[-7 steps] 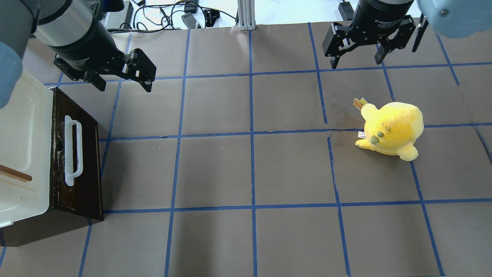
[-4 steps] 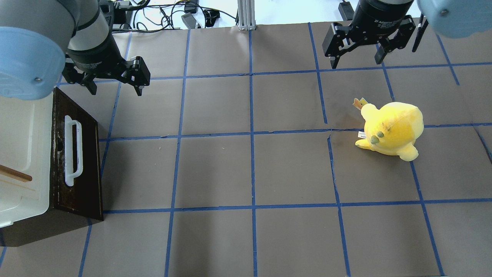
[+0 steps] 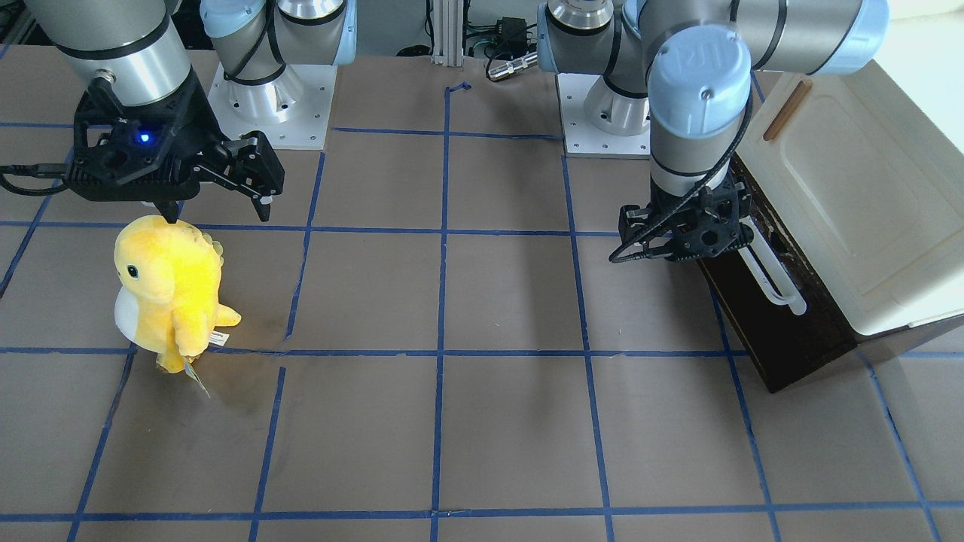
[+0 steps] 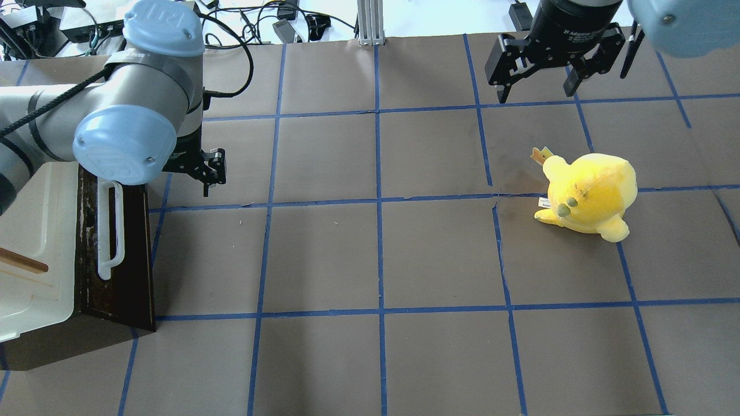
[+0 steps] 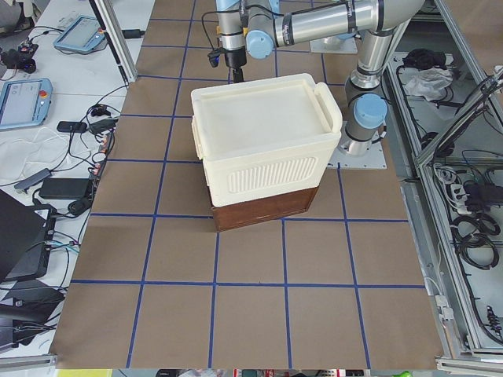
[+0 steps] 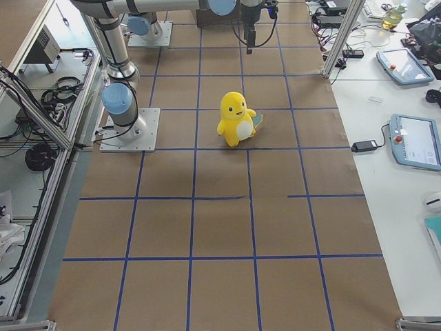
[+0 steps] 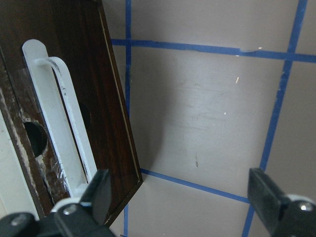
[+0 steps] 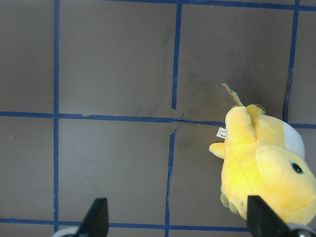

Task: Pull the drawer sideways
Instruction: 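Move the left gripper down toward the white handle of the wooden drawer, then lower the left gripper around the white bar handle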

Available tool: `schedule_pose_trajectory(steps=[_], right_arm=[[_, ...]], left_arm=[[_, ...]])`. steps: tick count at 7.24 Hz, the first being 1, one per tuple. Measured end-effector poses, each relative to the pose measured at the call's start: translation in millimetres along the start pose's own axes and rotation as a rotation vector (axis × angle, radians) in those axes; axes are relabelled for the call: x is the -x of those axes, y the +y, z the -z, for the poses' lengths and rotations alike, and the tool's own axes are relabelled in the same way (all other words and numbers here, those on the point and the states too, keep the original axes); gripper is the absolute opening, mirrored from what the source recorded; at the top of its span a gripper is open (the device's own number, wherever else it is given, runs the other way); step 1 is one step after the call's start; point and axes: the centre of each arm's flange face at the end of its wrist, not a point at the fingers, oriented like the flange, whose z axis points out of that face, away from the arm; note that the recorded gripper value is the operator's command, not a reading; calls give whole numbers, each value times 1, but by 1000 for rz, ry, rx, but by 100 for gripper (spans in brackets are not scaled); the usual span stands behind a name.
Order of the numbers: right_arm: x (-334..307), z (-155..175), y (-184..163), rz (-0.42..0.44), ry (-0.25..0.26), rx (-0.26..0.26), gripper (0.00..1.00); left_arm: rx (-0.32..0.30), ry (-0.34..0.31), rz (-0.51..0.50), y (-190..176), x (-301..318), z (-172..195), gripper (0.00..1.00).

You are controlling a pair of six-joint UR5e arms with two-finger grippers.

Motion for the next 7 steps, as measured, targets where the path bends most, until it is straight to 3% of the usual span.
schedule_pose_trajectory(steps=[4,7], right_arm=[[0,0,0,-1,0,0,100],[0,0,0,-1,0,0,100]], left_arm=[[51,-165,-1,-19,-8,-41,100],[93,-391,-52,-26,-9,-78,100]])
